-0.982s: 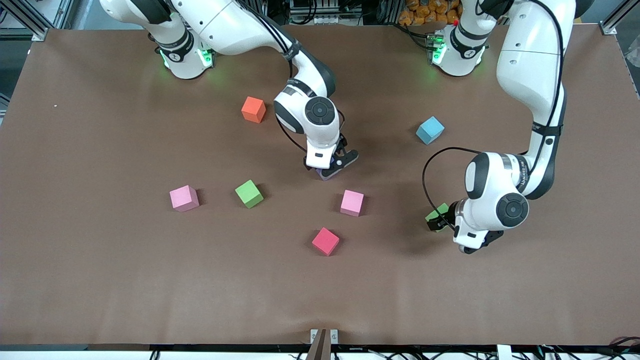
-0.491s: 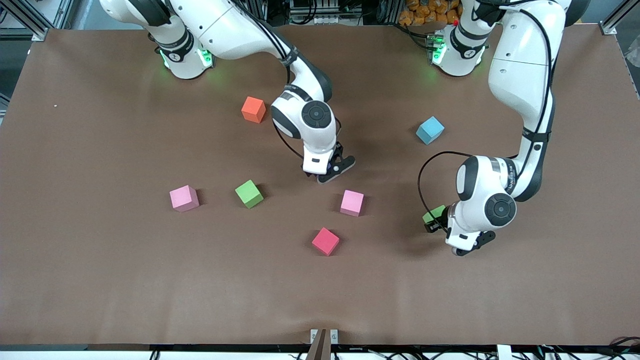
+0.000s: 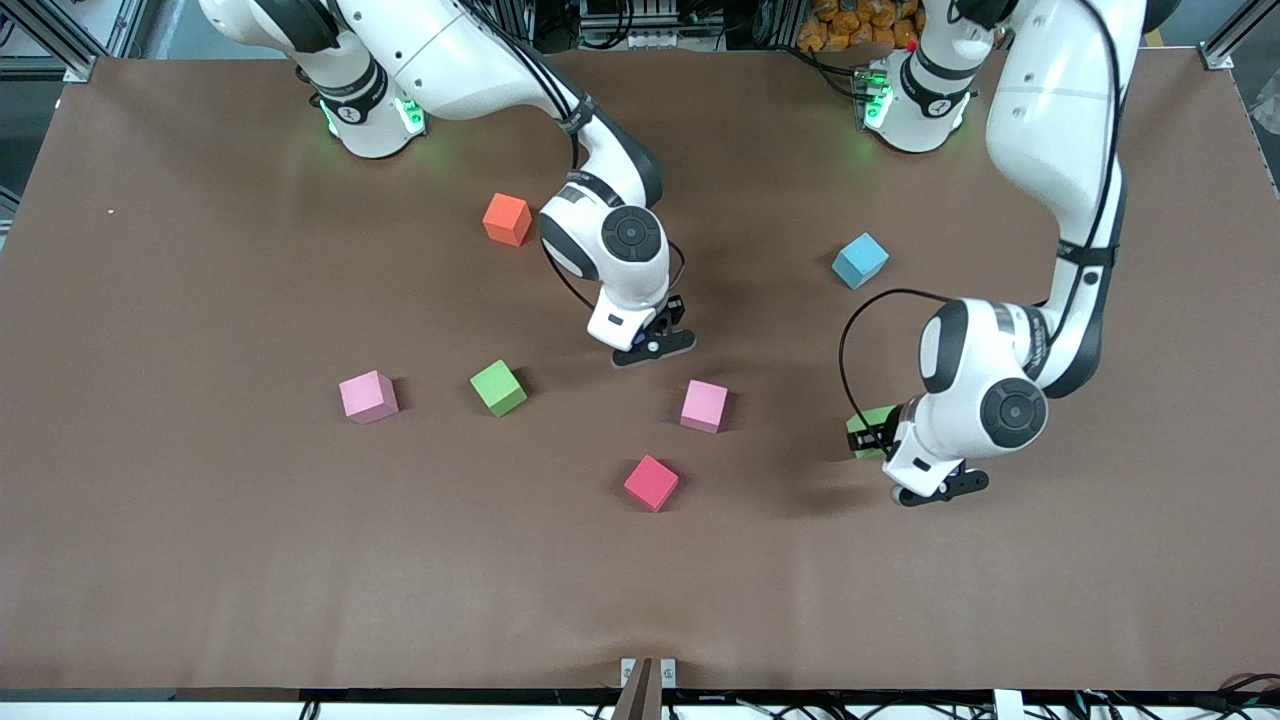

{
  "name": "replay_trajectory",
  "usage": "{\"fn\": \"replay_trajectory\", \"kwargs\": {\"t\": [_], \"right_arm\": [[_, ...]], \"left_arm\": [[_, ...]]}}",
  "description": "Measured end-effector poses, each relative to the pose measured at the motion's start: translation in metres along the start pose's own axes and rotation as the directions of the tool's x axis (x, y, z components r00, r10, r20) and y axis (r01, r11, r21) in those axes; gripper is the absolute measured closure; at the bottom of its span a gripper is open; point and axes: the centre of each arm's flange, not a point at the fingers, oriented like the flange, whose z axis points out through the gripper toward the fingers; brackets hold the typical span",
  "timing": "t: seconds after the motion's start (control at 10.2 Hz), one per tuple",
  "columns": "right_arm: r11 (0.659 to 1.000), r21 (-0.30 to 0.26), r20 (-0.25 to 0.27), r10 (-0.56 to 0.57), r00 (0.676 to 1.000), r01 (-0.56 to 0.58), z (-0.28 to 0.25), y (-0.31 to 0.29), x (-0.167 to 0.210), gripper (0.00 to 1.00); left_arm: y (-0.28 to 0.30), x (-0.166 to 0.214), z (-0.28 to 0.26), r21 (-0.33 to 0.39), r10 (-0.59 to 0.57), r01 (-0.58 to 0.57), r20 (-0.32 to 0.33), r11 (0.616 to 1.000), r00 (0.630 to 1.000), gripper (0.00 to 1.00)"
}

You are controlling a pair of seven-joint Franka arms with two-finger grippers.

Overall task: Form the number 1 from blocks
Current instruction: 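Grasp the purple cube with the right gripper while the left gripper grasps green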

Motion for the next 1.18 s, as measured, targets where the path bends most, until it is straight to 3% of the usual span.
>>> {"fn": "replay_trajectory", "kwargs": {"t": [0.49,0.98,1.18], "right_arm": [[0.982,0.029,0.030,0.184,0.982,-0.185,-0.005,-0.029,-0.020,0.41],[0.979,0.030,0.034,0.200,0.979,-0.201,-0.005,-0.044,-0.033,0.42],[0.977,0.029,0.034,0.211,0.977,-0.212,-0.006,-0.044,-0.032,0.26]], "left_arm": [[0.043,-0.073,-0.093,-0.001,0.118,-0.119,0.117,0.993,0.986,0.38],[0.029,-0.101,-0.139,-0.009,0.136,-0.136,0.183,0.991,0.974,0.38],[0.034,-0.105,-0.137,-0.008,0.146,-0.148,0.192,0.989,0.970,0.38]]}}
